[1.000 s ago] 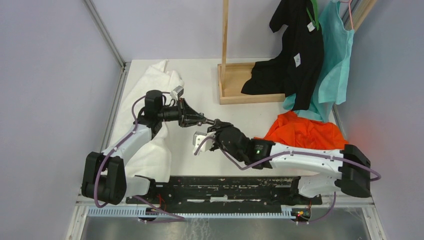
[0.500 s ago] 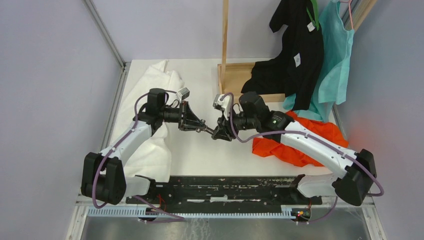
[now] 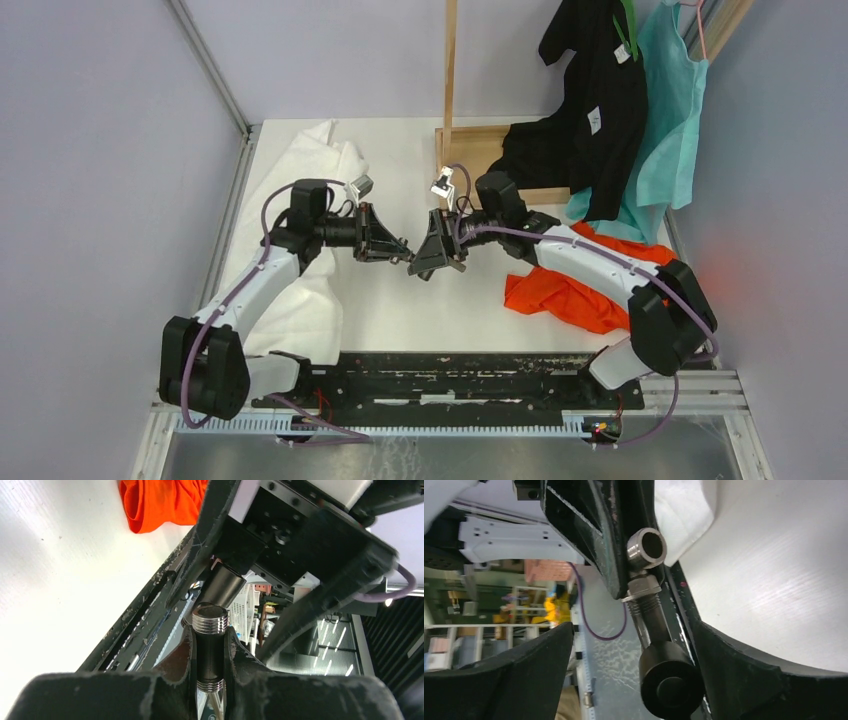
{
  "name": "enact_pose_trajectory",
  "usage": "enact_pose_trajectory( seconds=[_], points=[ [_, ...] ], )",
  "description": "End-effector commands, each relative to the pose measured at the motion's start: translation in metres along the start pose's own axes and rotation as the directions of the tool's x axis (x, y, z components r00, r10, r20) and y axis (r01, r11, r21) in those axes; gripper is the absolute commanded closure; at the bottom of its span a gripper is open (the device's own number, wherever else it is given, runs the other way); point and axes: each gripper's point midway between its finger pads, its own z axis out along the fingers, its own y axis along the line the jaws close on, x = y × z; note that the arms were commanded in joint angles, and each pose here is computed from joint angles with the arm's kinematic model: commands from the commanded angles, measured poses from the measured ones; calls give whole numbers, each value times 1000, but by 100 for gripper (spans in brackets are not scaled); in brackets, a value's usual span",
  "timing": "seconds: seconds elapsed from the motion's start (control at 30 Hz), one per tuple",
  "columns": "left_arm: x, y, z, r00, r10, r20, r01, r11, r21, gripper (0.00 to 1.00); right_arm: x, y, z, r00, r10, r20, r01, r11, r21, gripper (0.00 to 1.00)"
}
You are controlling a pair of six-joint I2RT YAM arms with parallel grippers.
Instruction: Install the water faucets
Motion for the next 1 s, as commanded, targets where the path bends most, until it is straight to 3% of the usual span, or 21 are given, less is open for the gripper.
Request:
enact_pose_trajectory(
  seconds=[0.0,0.1,0.23,0.33,0.4,0.47,0.53,0.57,0.67,0.87,0.97],
  points=[
    [-18,-36,-2,980,184,73,-188,980,61,97,7,17,-23,983,-172,-61,180,970,163,0],
    [-19,-35,-2,983,170,71,-174,983,58,97,-10,4,-53,970,-239,-30,233,897,375,0],
    [-22,-37,-2,981,172,92,-177,983,53,97,-32,-12,-106,936,-353,-9,271,701,660,0],
    [-26,-37,-2,981,157,112,-163,986,44,97,-46,-3,-140,869,-495,4,321,570,756,0],
    [-30,-33,-1,984,110,137,-115,993,26,97,-54,15,-149,757,-653,11,417,497,761,0],
    [-35,-29,1,985,12,172,-18,999,31,97,-51,36,-155,608,-794,-15,516,381,768,0],
    [-38,-29,2,979,-66,192,55,997,61,97,-45,40,-153,477,-872,-110,598,231,767,0],
    [-41,-29,3,974,-97,204,85,994,67,97,-40,39,-148,438,-886,-153,629,180,756,0],
    [-45,-31,4,967,-145,208,133,988,74,97,-28,36,-127,379,-900,-217,703,127,700,0],
    [-48,-20,5,968,-151,202,156,988,-6,97,-23,27,-96,266,-931,-249,709,14,705,0],
    [-47,-18,6,968,-155,196,156,988,8,97,-20,27,-80,254,-943,-214,732,43,680,0]
  ],
)
